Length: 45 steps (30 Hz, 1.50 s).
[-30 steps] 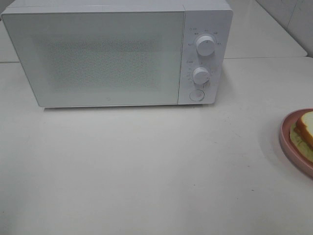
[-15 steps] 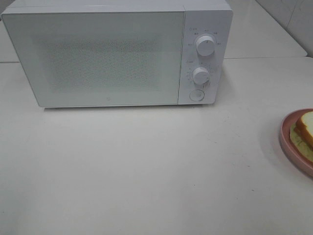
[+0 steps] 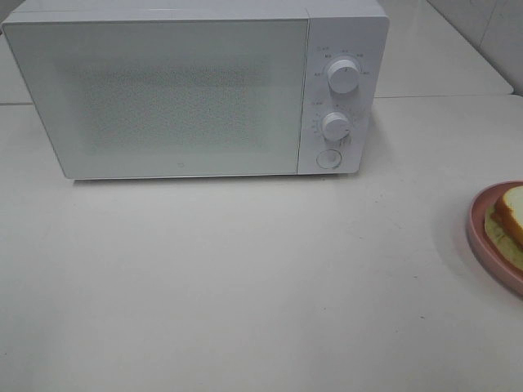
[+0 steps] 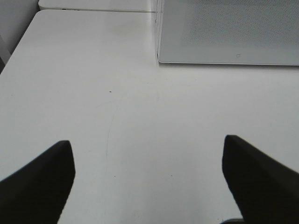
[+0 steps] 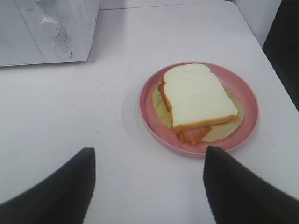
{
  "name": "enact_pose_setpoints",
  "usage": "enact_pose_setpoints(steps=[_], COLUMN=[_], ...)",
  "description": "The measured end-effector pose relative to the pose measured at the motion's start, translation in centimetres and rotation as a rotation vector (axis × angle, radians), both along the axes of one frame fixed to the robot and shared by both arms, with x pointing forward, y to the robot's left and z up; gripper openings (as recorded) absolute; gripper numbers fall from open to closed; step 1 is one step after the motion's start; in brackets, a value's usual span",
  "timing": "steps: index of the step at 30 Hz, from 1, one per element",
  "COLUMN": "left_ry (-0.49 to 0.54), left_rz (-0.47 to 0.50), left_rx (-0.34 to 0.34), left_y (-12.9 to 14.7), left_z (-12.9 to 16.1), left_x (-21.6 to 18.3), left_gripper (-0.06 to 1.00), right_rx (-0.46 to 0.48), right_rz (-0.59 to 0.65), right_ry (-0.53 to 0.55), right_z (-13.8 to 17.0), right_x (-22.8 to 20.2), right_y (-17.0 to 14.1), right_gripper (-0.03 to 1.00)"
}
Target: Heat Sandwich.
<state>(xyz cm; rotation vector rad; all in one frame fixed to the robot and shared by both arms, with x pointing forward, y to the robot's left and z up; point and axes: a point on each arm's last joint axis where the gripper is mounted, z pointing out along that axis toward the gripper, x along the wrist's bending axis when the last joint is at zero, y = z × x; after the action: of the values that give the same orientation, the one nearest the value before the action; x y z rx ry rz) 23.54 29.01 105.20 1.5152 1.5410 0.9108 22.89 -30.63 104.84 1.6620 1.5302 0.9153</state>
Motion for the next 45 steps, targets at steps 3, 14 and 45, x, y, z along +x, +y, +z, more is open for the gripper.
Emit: enact_pose_setpoints(steps=[3, 14, 45], left_ry=[0.0, 0.0, 0.0], left_rz=[0.0, 0.0, 0.001], left_rx=[-0.001, -0.001, -0.003], left_y=[0.0, 0.0, 0.0], left_z=[0.0, 0.0, 0.0], left_x=[0.0, 0.0, 0.0], left_gripper=[0.79, 0.79, 0.79], right_rx=[0.0, 0.0, 0.0], right_rz=[0.0, 0.0, 0.0], right_ry=[0.0, 0.0, 0.0], right_z=[0.0, 0.0, 0.0], right_x=[0.0, 0.0, 0.0], right_y=[0.0, 0.0, 0.0], right_gripper=[0.65, 0.65, 0.65])
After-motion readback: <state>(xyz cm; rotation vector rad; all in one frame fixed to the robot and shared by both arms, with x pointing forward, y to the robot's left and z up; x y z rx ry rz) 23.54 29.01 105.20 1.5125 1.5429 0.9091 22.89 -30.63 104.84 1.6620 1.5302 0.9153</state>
